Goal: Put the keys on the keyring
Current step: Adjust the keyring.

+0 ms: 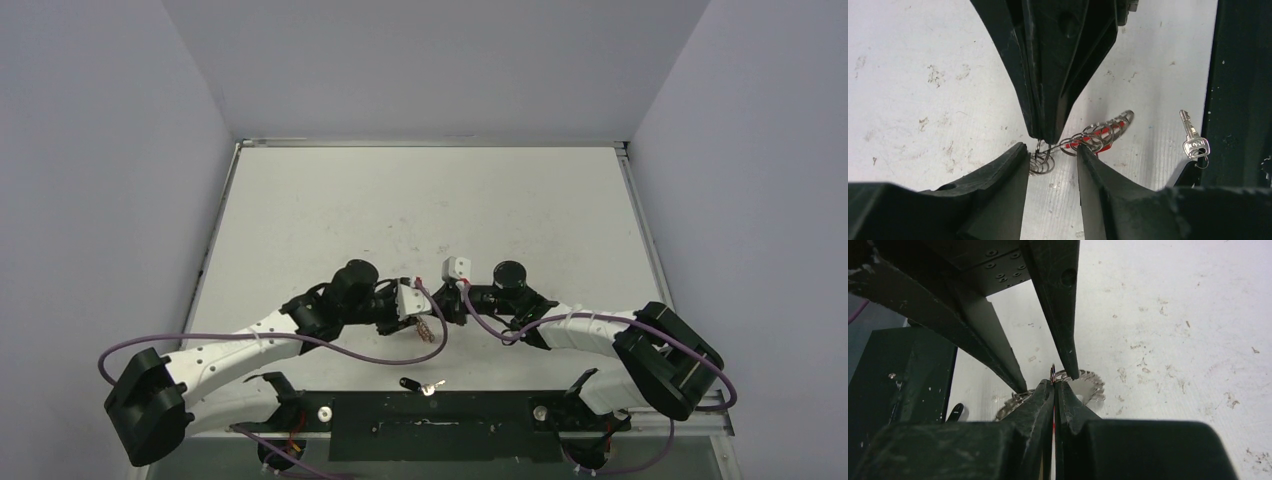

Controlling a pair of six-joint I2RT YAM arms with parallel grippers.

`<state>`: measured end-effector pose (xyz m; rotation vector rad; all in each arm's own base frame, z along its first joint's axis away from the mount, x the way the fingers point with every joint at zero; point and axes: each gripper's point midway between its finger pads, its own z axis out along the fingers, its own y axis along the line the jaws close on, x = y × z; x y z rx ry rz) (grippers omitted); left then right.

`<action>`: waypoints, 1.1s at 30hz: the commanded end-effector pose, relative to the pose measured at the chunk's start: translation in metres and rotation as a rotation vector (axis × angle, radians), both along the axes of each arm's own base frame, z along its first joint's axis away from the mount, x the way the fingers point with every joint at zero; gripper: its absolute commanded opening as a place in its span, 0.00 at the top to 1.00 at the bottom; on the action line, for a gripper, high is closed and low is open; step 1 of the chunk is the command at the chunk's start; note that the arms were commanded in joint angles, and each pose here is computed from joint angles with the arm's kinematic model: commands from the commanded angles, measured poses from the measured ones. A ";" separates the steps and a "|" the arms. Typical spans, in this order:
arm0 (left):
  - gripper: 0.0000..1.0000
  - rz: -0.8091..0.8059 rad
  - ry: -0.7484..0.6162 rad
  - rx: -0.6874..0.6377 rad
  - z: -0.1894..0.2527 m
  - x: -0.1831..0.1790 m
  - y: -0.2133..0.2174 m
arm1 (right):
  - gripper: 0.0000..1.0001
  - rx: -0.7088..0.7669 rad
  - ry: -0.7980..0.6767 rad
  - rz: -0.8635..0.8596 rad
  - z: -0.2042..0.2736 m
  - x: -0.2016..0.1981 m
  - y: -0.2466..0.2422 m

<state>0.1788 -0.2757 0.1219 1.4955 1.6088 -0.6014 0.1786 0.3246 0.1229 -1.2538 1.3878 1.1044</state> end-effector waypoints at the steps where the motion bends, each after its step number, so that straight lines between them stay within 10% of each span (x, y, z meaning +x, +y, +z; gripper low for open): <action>1: 0.61 0.077 -0.042 -0.180 0.034 0.009 -0.003 | 1.00 0.136 -0.078 -0.006 0.036 0.006 0.009; 16: 0.69 0.105 0.060 -0.574 0.060 0.009 0.011 | 1.00 0.173 -0.047 0.004 0.040 -0.001 0.007; 33: 0.69 0.055 0.066 -0.527 0.050 0.007 0.011 | 1.00 0.178 -0.056 0.006 0.043 -0.002 0.007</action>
